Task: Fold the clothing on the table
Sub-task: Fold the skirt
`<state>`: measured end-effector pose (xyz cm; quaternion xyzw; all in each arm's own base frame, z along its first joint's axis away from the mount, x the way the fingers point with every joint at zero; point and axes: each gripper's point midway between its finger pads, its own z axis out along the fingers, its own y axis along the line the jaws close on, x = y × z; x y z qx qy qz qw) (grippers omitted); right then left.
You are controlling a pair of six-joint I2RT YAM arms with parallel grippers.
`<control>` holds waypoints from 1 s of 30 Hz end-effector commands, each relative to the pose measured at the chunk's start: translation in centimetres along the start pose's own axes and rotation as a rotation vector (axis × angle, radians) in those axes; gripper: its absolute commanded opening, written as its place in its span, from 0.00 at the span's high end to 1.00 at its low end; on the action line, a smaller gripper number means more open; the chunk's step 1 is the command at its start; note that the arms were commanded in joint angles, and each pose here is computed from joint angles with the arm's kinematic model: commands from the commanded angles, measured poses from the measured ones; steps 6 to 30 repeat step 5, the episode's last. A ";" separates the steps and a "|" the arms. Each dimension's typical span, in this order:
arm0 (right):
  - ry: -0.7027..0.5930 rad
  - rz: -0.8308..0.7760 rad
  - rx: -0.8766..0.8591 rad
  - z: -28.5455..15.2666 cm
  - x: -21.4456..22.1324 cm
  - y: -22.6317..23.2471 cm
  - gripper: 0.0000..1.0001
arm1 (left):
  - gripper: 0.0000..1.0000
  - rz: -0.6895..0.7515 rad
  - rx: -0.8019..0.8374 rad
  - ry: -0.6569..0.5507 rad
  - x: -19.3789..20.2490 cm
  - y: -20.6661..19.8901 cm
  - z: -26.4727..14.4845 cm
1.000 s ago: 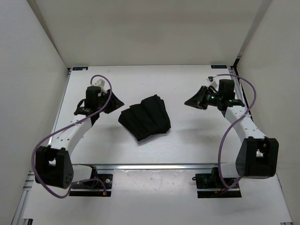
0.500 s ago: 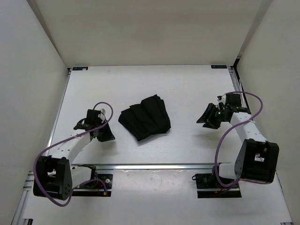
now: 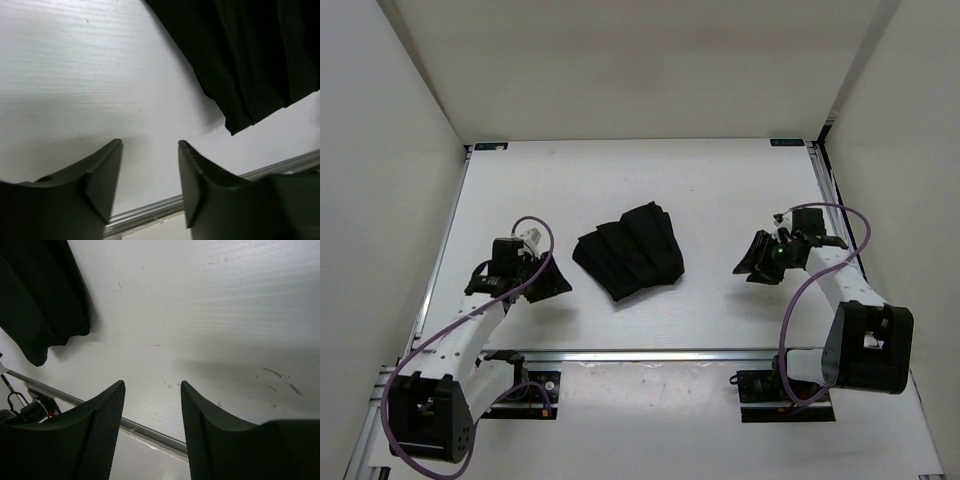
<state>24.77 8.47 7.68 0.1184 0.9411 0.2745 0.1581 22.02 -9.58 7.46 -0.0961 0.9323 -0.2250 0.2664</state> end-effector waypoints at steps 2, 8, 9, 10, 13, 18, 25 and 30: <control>-0.032 -0.039 -0.019 -0.4 -0.2 0.1 0.47 | 0.47 -0.035 0.045 0.066 1.6 0.1 0.4; -0.032 -0.040 -0.030 -0.3 0.2 0.2 0.46 | 0.50 -0.033 0.045 0.110 2.2 0.0 0.7; -0.032 -0.040 -0.030 -0.3 0.2 0.2 0.46 | 0.50 -0.033 0.045 0.110 2.2 0.0 0.7; -0.032 -0.040 -0.030 -0.3 0.2 0.2 0.46 | 0.50 -0.033 0.045 0.110 2.2 0.0 0.7; -0.032 -0.040 -0.030 -0.3 0.2 0.2 0.46 | 0.50 -0.033 0.045 0.110 2.2 0.0 0.7; -0.032 -0.040 -0.030 -0.3 0.2 0.2 0.46 | 0.50 -0.033 0.045 0.110 2.2 0.0 0.7; -0.032 -0.040 -0.030 -0.3 0.2 0.2 0.46 | 0.50 -0.033 0.045 0.110 2.2 0.0 0.7; -0.032 -0.040 -0.030 -0.3 0.2 0.2 0.46 | 0.50 -0.033 0.045 0.110 2.2 0.0 0.7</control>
